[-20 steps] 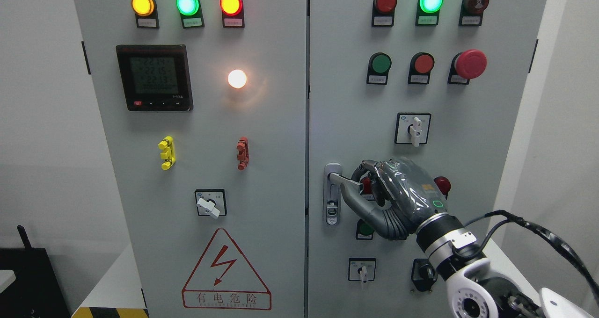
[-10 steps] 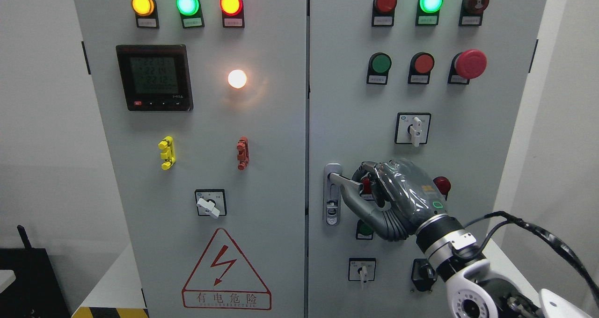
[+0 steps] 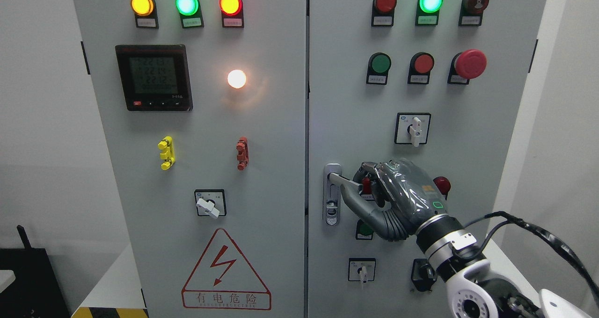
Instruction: Release door handle
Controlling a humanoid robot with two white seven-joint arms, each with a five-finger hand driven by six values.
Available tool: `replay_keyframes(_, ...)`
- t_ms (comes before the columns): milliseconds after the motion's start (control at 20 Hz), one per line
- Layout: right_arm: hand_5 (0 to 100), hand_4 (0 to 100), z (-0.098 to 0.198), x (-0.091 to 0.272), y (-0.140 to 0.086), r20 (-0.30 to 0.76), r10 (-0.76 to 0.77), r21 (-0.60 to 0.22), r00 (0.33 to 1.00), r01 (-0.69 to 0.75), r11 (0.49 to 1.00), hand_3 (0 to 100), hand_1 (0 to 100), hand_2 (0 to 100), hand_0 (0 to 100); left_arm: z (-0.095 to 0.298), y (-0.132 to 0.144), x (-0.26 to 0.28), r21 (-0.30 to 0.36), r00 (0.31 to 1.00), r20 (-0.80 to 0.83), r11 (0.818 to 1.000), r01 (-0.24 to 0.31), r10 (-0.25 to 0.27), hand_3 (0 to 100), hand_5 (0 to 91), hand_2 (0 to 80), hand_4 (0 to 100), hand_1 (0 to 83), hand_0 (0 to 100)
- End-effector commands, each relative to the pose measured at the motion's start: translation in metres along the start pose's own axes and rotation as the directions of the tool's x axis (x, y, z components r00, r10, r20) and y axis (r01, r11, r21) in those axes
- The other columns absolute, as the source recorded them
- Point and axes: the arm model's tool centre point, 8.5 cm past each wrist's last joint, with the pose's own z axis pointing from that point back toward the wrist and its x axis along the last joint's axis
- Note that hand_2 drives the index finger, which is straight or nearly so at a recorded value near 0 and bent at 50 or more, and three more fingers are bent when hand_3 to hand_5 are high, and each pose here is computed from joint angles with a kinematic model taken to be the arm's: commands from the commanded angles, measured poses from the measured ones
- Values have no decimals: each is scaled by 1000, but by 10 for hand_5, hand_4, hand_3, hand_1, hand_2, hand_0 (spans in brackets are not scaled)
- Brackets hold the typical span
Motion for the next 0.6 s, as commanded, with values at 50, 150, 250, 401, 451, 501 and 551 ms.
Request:
replay_keyframes(50, 1000, 1000, 0, 1, -1, 3, 0, -1, 1000, 0, 1000, 1000, 102, 562, 523, 1, 0, -9, -2, 1000, 0, 1000, -2, 2, 0, 0, 0, 0, 389, 120)
replay_keyframes(150, 1000, 1000, 0, 1, -1, 3, 0, -1, 1000, 0, 1000, 1000, 102, 566, 524, 1, 0, -9, -2, 1000, 0, 1000, -2, 2, 0, 0, 0, 0, 389, 120)
replay_keyframes(250, 1000, 1000, 1, 0, 0, 3, -1, 0, 1000, 1, 1000, 1000, 102, 571, 524, 1, 0, -9, -2, 1000, 0, 1000, -2, 2, 0, 0, 0, 0, 389, 120)
replay_keyframes(401, 1000, 1000, 1, 0, 0, 3, -1, 0, 1000, 1, 1000, 1000, 101, 576, 526, 1, 0, -9, -2, 1000, 0, 1000, -2, 2, 0, 0, 0, 0, 389, 120)
replay_keyframes(451, 1000, 1000, 0, 0, 0, 2, 0, -1, 1000, 0, 1000, 1000, 100, 580, 527, 1, 0, -9, -2, 1000, 0, 1000, -2, 2, 0, 0, 0, 0, 389, 120)
replay_keyframes(501, 1000, 1000, 1, 0, 0, 3, -1, 0, 1000, 1, 1000, 1000, 100, 582, 527, 1, 0, -9, -2, 1000, 0, 1000, -2, 2, 0, 0, 0, 0, 389, 120)
replay_keyframes(551, 1000, 1000, 0, 1, -1, 3, 0, -1, 1000, 0, 1000, 1000, 100, 586, 527, 1, 0, -9, -2, 1000, 0, 1000, -2, 2, 0, 0, 0, 0, 389, 120)
